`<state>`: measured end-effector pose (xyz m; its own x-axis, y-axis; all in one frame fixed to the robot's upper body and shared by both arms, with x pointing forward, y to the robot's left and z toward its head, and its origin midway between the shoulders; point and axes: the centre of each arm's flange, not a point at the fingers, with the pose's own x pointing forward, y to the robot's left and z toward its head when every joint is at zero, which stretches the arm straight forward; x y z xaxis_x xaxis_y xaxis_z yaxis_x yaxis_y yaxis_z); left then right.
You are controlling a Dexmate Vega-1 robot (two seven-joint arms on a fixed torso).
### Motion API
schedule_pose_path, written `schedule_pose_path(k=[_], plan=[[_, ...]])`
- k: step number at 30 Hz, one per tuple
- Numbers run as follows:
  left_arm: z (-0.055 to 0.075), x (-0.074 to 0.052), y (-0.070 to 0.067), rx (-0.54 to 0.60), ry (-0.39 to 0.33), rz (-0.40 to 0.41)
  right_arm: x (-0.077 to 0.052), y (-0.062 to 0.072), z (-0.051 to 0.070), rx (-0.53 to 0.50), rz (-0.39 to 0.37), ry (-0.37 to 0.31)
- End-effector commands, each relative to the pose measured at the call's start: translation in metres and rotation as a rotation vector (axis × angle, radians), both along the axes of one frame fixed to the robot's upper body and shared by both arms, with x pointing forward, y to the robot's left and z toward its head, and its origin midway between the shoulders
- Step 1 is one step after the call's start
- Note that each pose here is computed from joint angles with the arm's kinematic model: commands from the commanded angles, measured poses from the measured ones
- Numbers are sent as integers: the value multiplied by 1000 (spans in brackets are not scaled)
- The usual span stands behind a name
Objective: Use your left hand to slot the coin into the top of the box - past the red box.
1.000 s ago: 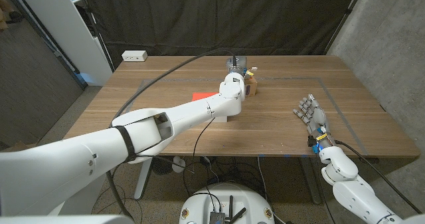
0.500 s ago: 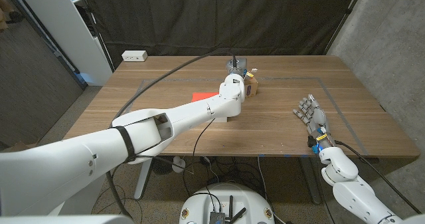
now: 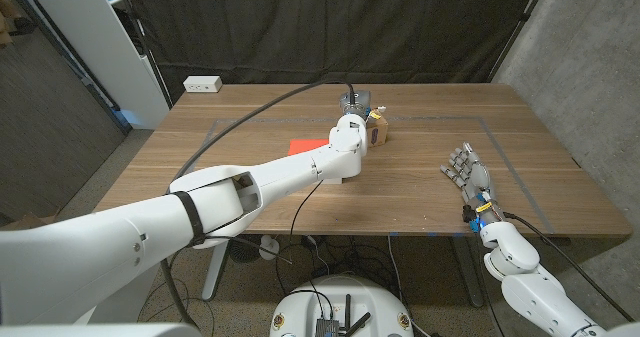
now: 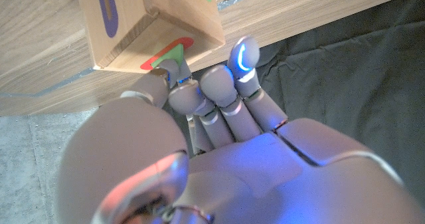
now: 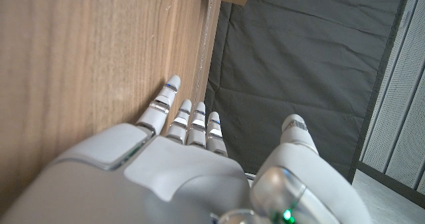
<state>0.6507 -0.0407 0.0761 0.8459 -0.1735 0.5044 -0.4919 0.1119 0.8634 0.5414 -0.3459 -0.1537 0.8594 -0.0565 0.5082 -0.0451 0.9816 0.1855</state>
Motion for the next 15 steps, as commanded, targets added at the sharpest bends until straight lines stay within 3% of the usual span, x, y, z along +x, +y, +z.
schedule_pose_path(k=[1,15], plan=[[-4,4,3,6,15,1,-1,2,0,-5,3,3],[-2,4,6,24,34,-6,-1,3,0,-6,0,-1]])
